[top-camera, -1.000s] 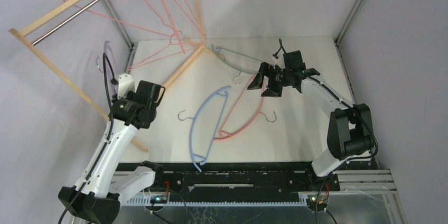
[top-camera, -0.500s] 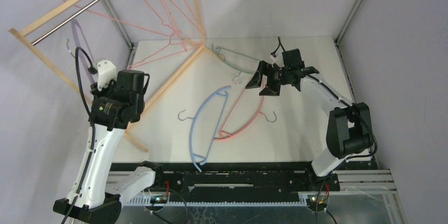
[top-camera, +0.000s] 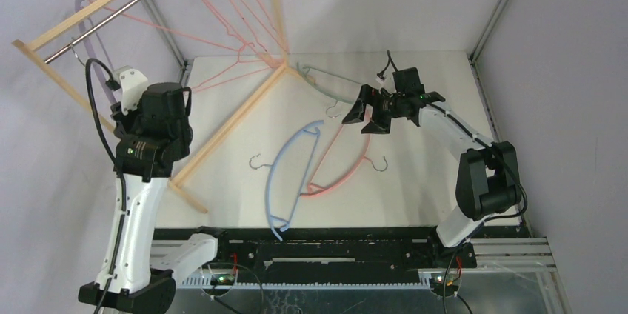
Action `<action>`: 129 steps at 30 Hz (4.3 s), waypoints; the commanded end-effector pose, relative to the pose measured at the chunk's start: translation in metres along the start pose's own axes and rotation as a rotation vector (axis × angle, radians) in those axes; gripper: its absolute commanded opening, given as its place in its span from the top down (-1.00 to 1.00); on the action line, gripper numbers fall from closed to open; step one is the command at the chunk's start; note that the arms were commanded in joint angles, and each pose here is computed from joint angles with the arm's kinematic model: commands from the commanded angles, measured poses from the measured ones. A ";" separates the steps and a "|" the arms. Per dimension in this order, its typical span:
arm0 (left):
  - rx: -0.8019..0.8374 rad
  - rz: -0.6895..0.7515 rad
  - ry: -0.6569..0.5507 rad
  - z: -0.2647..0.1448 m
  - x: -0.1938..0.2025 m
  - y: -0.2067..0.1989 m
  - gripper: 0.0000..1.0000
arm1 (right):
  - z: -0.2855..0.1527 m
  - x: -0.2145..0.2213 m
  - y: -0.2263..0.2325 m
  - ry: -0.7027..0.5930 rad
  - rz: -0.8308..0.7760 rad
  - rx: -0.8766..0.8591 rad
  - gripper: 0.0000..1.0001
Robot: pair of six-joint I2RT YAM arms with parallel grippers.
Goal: Organize the hangers
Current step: Place the hanger at the clothesline.
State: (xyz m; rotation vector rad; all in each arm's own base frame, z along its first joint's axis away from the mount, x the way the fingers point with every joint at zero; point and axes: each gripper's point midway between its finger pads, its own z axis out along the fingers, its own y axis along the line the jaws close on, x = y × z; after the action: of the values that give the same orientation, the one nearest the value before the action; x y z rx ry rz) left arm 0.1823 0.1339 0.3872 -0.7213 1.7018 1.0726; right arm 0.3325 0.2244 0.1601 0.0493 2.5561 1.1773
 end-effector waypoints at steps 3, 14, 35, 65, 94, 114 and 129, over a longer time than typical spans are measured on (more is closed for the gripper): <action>0.010 -0.094 0.002 0.010 -0.016 0.000 1.00 | -0.006 -0.015 0.020 -0.034 -0.048 -0.039 -1.00; 0.054 -0.073 0.060 0.026 -0.007 -0.020 0.99 | -0.006 -0.014 0.019 -0.022 -0.039 -0.037 -0.99; 0.531 -0.204 0.105 -0.014 0.032 -0.072 -0.11 | -0.010 -0.009 0.019 -0.026 -0.074 -0.003 -1.00; 0.936 -0.371 0.347 -0.086 0.146 -0.127 -0.59 | -0.095 -0.041 -0.009 -0.314 -0.371 0.672 -1.00; 1.171 -0.196 0.392 -0.174 0.166 -0.185 -0.39 | -0.023 -0.051 -0.066 -0.153 -0.093 0.620 -0.46; 1.286 -0.055 0.501 -0.217 0.197 -0.209 -0.39 | -0.005 -0.051 -0.057 -0.109 -0.115 0.556 -0.45; 1.283 0.118 0.649 -0.259 0.260 -0.206 -0.15 | -0.005 -0.055 -0.004 -0.147 -0.204 0.389 -0.44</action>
State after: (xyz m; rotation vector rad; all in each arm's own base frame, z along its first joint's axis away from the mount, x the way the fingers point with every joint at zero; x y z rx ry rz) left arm 0.1545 -0.1788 0.1122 -0.0382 2.4865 -0.3448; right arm 0.3694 0.1894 0.1374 0.0379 2.6798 0.4623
